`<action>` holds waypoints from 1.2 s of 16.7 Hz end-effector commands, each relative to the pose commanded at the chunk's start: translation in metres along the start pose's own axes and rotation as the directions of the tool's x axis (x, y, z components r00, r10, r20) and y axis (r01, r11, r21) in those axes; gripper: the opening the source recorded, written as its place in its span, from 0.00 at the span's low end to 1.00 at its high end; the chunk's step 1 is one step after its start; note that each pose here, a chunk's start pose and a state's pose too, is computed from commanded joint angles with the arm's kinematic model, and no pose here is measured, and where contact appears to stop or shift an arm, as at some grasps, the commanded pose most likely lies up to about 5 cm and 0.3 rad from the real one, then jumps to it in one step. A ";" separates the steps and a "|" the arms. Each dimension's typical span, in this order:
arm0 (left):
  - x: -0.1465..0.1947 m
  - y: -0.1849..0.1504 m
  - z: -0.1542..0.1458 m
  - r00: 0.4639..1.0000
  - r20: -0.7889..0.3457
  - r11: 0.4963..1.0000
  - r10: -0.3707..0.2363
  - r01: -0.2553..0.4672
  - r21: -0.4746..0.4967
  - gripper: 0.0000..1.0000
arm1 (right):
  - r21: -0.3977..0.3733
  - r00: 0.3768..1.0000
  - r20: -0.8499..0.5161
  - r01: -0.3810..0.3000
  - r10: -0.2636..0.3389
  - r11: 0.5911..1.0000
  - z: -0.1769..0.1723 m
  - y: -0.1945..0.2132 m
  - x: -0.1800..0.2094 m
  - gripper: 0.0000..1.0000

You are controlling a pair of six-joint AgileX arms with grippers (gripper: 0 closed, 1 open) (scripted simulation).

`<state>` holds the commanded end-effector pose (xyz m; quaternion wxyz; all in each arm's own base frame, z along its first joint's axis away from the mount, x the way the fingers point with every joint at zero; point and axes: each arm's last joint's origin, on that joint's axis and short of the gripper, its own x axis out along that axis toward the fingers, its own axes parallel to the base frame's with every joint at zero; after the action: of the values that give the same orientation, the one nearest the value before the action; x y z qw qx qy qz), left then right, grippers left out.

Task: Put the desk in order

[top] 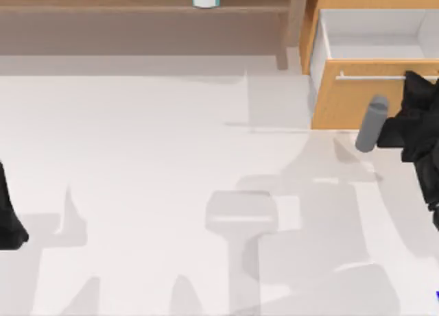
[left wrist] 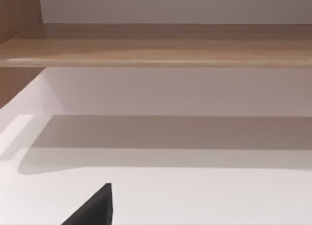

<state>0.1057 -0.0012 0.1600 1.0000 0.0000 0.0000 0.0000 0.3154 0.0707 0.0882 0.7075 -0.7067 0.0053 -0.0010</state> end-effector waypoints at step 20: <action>0.000 0.000 0.000 1.000 0.000 1.000 0.000 0.000 0.000 1.00 | 0.005 1.000 -0.002 -0.002 0.002 1.000 0.000 -0.001 0.061 0.00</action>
<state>0.1057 -0.0012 0.1600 1.0000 0.0000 0.0000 0.0000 0.3768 0.0704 0.0886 0.7091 -0.7050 0.0068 -0.0011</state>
